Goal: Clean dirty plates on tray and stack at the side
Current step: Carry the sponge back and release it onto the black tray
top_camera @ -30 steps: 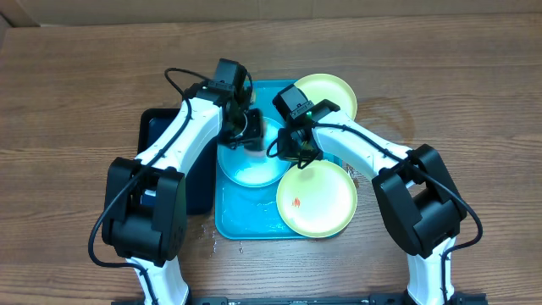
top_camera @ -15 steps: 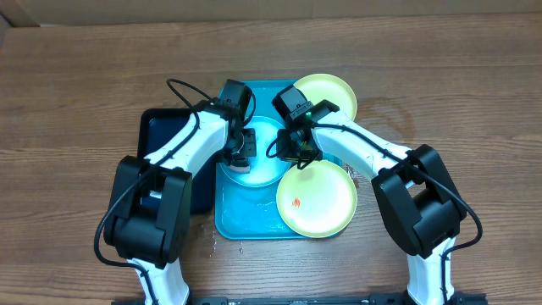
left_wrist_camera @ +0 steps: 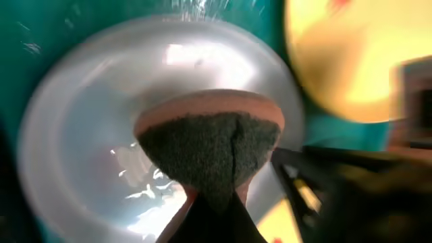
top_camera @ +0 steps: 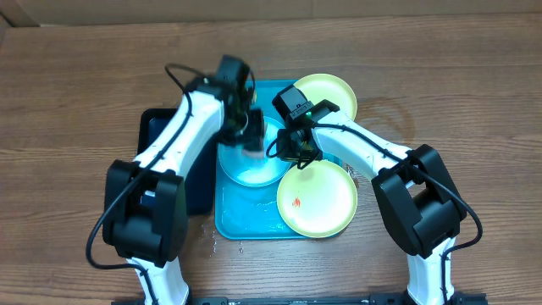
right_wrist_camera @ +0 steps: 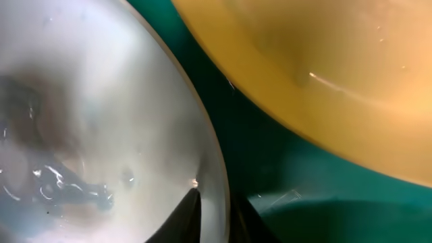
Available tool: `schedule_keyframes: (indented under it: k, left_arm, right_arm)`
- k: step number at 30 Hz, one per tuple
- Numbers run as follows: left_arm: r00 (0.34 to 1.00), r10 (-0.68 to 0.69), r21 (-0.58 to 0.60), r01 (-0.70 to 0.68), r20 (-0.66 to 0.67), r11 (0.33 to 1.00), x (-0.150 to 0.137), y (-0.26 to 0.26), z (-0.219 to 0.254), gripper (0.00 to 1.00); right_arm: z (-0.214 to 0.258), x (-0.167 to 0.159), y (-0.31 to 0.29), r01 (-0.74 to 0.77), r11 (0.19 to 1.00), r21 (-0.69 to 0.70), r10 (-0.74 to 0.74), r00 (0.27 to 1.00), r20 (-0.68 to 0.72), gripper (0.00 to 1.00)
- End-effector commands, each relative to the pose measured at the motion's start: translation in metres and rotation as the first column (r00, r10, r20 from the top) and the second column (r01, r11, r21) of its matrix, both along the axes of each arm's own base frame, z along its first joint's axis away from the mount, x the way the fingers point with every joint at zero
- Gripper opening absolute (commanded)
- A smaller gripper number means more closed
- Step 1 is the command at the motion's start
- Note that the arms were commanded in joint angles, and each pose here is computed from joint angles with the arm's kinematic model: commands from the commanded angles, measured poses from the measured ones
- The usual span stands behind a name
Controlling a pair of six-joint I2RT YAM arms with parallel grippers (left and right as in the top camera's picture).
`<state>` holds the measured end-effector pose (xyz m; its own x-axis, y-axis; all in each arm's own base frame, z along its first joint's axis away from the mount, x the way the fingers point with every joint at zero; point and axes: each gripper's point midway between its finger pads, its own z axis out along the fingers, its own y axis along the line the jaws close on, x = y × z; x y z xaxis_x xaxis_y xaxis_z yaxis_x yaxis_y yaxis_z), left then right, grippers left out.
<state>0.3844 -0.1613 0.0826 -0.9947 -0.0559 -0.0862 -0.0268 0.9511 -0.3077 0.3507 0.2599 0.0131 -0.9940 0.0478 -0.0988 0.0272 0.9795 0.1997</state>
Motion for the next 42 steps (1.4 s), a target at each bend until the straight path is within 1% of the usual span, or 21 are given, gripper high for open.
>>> schedule_keyframes:
  k: [1,3,6,9,12,18,20,21,24,27,30,31,34,35,37,39,42]
  left_arm:
    - [0.996,0.024,0.114,-0.033,0.081,0.993,0.018,0.033,0.038,0.04]
    - [0.996,0.059,0.262,-0.074,0.065,0.962,0.012,0.067,0.042,0.04]
    - [0.996,0.092,0.404,-0.088,0.009,0.911,-0.004,0.102,0.039,0.04]
    - [0.986,0.166,0.519,-0.127,-0.029,0.845,-0.019,0.135,0.032,0.04]
    - [0.973,0.224,0.576,-0.153,-0.053,0.803,-0.032,0.157,0.016,0.04]
    - [0.955,0.276,0.584,-0.164,-0.106,0.795,-0.053,0.181,-0.029,0.04]
    - [0.958,0.255,0.562,-0.142,-0.129,0.815,-0.057,0.186,-0.04,0.04]
    - [0.961,0.233,0.513,-0.126,-0.149,0.849,-0.057,0.184,-0.046,0.04]
    - [0.968,0.191,0.372,-0.119,-0.162,0.921,-0.05,0.172,-0.051,0.04]
    - [0.972,0.189,0.305,-0.139,-0.142,0.942,-0.042,0.171,-0.051,0.04]
    - [0.969,0.207,0.289,-0.162,-0.134,0.944,-0.04,0.175,-0.051,0.04]
    - [0.968,0.21,0.289,-0.165,-0.133,0.943,-0.04,0.176,-0.051,0.06]
    - [0.966,0.216,0.286,-0.169,-0.141,0.943,-0.042,0.175,-0.05,0.19]
    - [0.963,0.227,0.283,-0.178,-0.147,0.942,-0.043,0.175,-0.049,0.23]
    - [0.962,0.233,0.284,-0.187,-0.141,0.941,-0.043,0.175,-0.046,0.32]
    - [0.965,0.235,0.281,-0.196,-0.115,0.94,-0.038,0.175,-0.038,0.36]
    - [0.967,0.252,0.268,-0.231,-0.045,0.935,-0.028,0.179,-0.016,0.42]
  right_arm:
    - [0.0,-0.003,0.004,-0.011,1.0,0.013,0.011,1.0,-0.009,0.19]
    - [0.0,-0.004,0.003,-0.011,1.0,0.013,0.011,1.0,-0.011,0.19]
    - [0.0,-0.004,0.003,-0.011,1.0,0.012,0.011,1.0,-0.012,0.19]
    - [0.0,-0.004,0.003,-0.011,1.0,0.012,0.011,1.0,-0.012,0.19]
    - [0.0,-0.004,0.003,-0.011,1.0,0.012,0.011,1.0,-0.011,0.19]
    - [0.0,-0.004,0.003,-0.011,1.0,0.012,0.011,1.0,-0.011,0.19]
    - [0.0,-0.004,0.003,-0.011,1.0,0.012,0.011,1.0,-0.011,0.19]
    - [0.0,-0.004,0.003,-0.011,1.0,0.012,0.011,1.0,-0.011,0.19]
    - [0.0,-0.004,0.003,-0.011,1.0,0.012,0.011,1.0,-0.01,0.19]
    - [0.0,-0.004,0.003,-0.011,1.0,0.012,0.011,1.0,-0.01,0.19]
    - [-0.001,-0.004,0.003,-0.011,1.0,0.013,0.011,1.0,-0.009,0.18]
    - [-0.001,-0.003,0.004,-0.011,1.0,0.013,0.011,1.0,-0.008,0.18]
    - [-0.001,-0.002,0.004,-0.011,1.0,0.016,0.011,1.0,-0.004,0.17]
    - [0.0,-0.002,0.004,-0.011,1.0,0.016,0.011,1.0,-0.004,0.13]
    - [0.0,-0.002,0.004,-0.011,1.0,0.016,0.011,1.0,-0.004,0.07]
    - [0.0,-0.002,0.004,-0.011,1.0,0.017,0.011,1.0,-0.002,0.04]
    - [0.0,-0.001,0.005,-0.011,1.0,0.019,0.011,1.0,-0.001,0.04]
